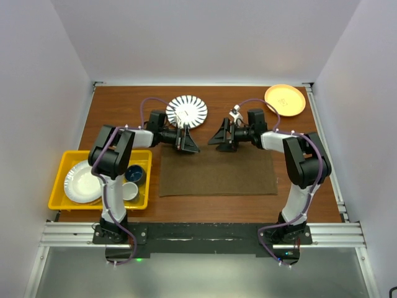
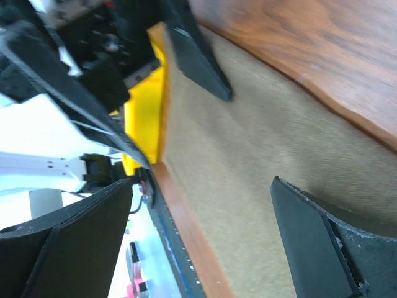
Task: Fold the napkin into a case and place the utensils inside
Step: Smooth out the rectangle-folded napkin at the center of the board.
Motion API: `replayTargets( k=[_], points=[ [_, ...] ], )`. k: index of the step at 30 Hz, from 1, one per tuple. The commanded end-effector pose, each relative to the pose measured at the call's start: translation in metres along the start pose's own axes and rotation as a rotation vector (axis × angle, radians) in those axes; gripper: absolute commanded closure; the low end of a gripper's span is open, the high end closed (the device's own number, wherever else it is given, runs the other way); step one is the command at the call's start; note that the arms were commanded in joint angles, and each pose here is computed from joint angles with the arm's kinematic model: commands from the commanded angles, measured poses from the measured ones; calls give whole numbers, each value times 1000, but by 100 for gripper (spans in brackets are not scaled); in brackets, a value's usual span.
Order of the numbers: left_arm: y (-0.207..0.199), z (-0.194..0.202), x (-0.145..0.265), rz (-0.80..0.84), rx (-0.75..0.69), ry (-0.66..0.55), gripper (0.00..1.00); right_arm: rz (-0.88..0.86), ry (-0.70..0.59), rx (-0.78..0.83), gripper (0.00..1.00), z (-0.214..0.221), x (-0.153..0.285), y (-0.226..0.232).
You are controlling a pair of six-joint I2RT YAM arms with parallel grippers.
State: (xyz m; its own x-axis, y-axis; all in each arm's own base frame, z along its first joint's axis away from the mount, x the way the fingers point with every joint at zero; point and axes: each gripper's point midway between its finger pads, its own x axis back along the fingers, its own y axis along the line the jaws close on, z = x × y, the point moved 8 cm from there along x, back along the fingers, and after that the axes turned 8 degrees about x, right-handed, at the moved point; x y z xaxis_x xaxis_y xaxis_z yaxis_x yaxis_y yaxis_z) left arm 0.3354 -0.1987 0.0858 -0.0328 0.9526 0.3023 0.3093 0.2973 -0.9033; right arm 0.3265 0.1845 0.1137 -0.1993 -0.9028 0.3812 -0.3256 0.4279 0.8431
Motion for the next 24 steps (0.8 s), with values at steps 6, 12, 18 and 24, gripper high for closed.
replayTargets(
  k=[6, 12, 18, 24],
  points=[
    [-17, -18, 13, 7, -71, -52, 0, 92, 38, 183, 2, -14, 10, 10],
    [1, -16, 10, -57, -51, -41, 0, 151, 74, 111, 2, 17, 10, -11],
    [13, -20, 10, -100, -53, -24, 0, 138, 60, -8, 2, 38, 7, -21],
    [7, -15, 14, -39, -12, 20, 0, 92, 40, -18, 2, 42, 14, -5]
  ],
)
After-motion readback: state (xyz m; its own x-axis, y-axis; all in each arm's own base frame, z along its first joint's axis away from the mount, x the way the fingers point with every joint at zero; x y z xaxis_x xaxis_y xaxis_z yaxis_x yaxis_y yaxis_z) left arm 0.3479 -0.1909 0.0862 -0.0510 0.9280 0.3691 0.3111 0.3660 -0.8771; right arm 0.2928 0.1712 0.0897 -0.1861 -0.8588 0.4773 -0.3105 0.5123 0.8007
